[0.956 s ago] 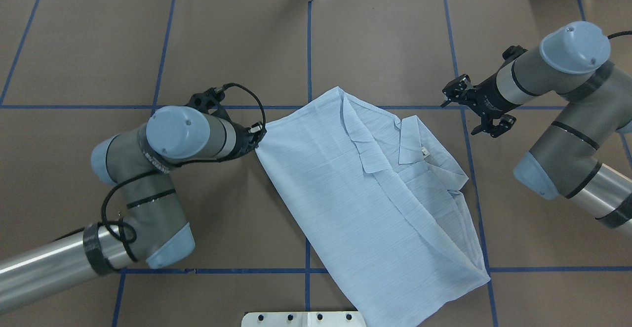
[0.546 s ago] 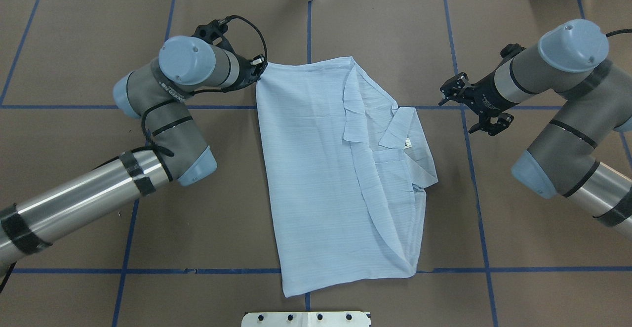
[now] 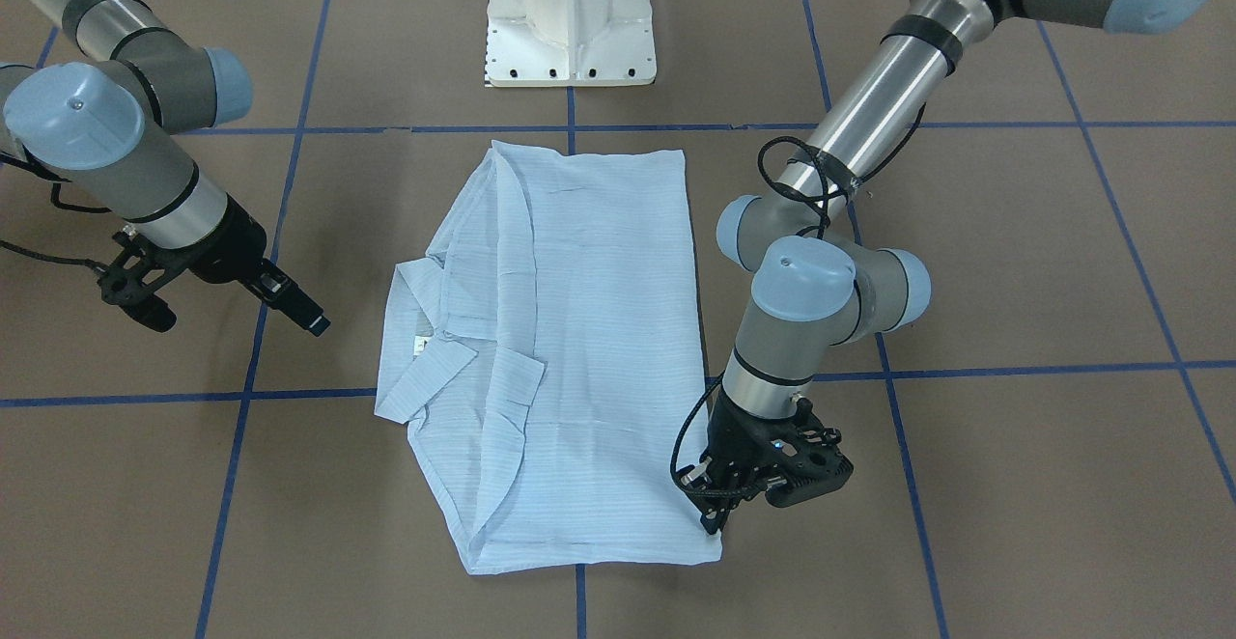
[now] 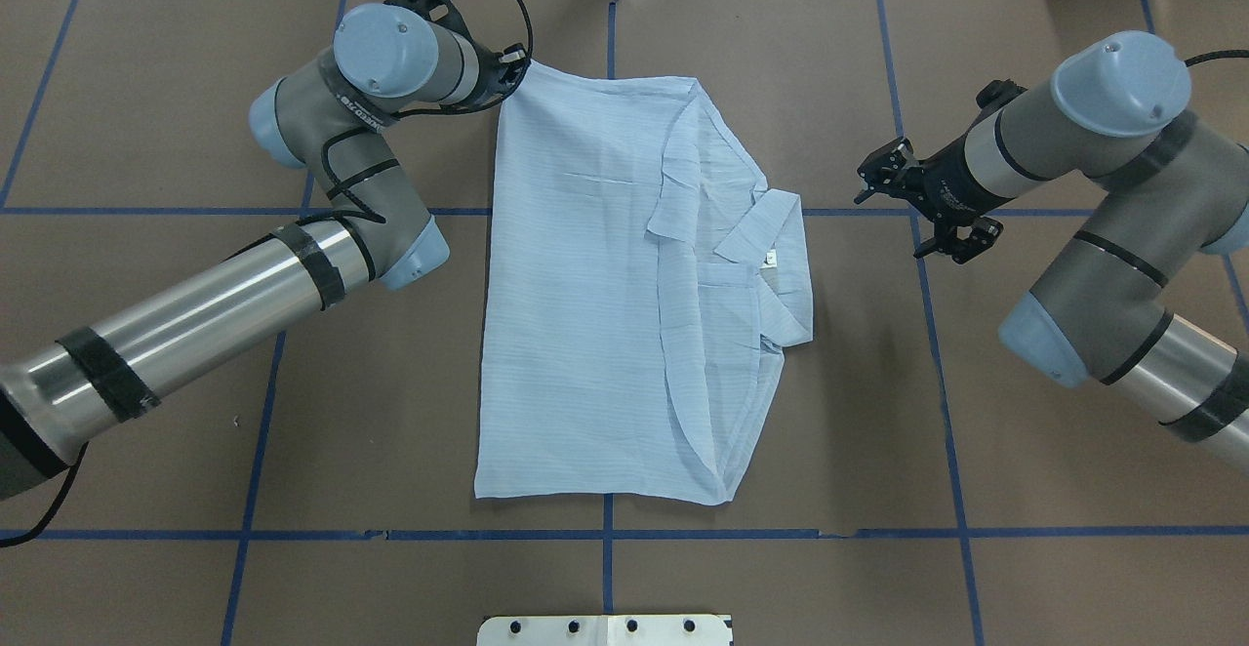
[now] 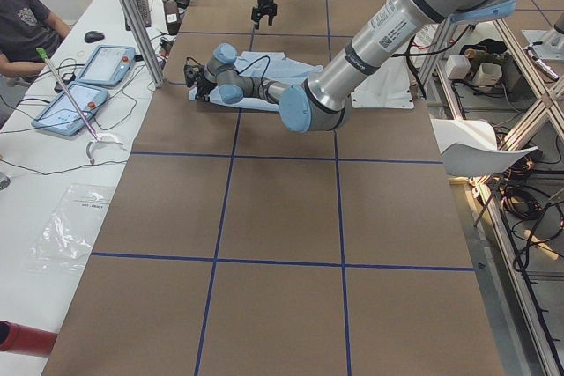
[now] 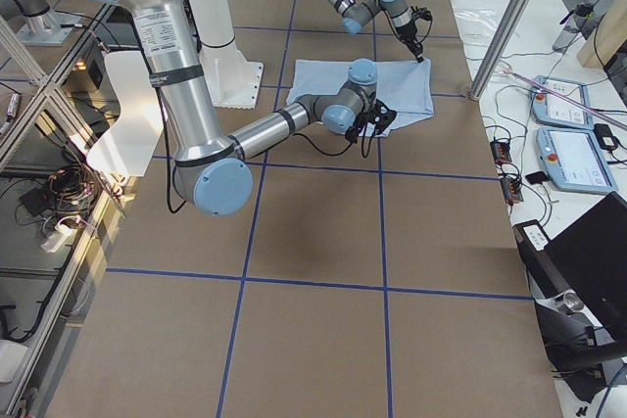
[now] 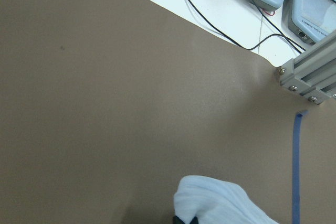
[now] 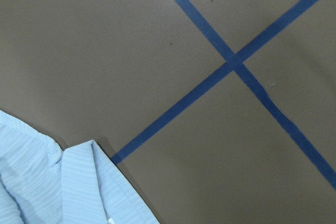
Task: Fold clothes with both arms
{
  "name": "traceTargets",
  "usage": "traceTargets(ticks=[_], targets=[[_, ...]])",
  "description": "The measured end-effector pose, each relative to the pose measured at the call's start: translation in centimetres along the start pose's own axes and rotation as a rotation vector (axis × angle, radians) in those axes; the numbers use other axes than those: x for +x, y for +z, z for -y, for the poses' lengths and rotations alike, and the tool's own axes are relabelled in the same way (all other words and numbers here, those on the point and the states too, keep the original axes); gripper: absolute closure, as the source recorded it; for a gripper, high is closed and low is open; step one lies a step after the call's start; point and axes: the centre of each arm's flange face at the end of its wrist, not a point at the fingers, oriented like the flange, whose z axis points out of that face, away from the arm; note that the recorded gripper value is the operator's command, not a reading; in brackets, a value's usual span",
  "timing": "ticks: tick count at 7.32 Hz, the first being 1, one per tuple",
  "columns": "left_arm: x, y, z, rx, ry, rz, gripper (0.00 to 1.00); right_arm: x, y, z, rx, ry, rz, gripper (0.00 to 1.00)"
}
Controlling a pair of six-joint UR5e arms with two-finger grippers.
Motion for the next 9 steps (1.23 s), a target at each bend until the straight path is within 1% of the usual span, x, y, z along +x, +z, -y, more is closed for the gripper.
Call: traceTargets(ticks=[1,2,3,4,5,6,7,8,9], targets=[[0.3,-0.8,0.2,-0.012,0.003,-0.023,0.39,-1.0,0.6,-1.5,0.011,-0.023,0.007,0.0],[-0.5,-2.8,-0.1,-0.039,0.01,-0.06,0.39,-2.0,1.7,-3.6,0.024,-0.055,0.013,0.0],[-2.8,-5.6,-0.9,-0.082,0.018,-0.095,0.39,-3.1,2.7,-6.3,0.028,-0.091,0.02,0.0],[-5.3,-8.9,-1.8,-0.12,0.027,-0.114,0.39,-4.4,3.4,-9.1,0.015,-0.124,0.027,0.0],[-7.4,-12.0,-2.5,-0.138,0.053,-0.117,0.39,-5.2,4.0,-12.0,0.0,-0.163,0.031,0.0],[-9.2,-14.4,-2.9,-0.142,0.1,-0.11,0.39,-5.6,4.4,-15.2,-0.009,-0.226,0.038,0.0],[-10.9,-16.1,-3.0,-0.14,0.146,-0.098,0.39,-5.7,4.5,-18.3,-0.012,-0.31,0.037,0.0],[-12.1,-17.1,-3.0,-0.138,0.173,-0.09,0.39,-5.7,4.6,-21.3,-0.004,-0.411,0.013,0.0],[-12.9,-17.4,-2.9,-0.137,0.184,-0.081,0.39,-5.6,4.8,-24.0,0.019,-0.514,-0.032,0.0]])
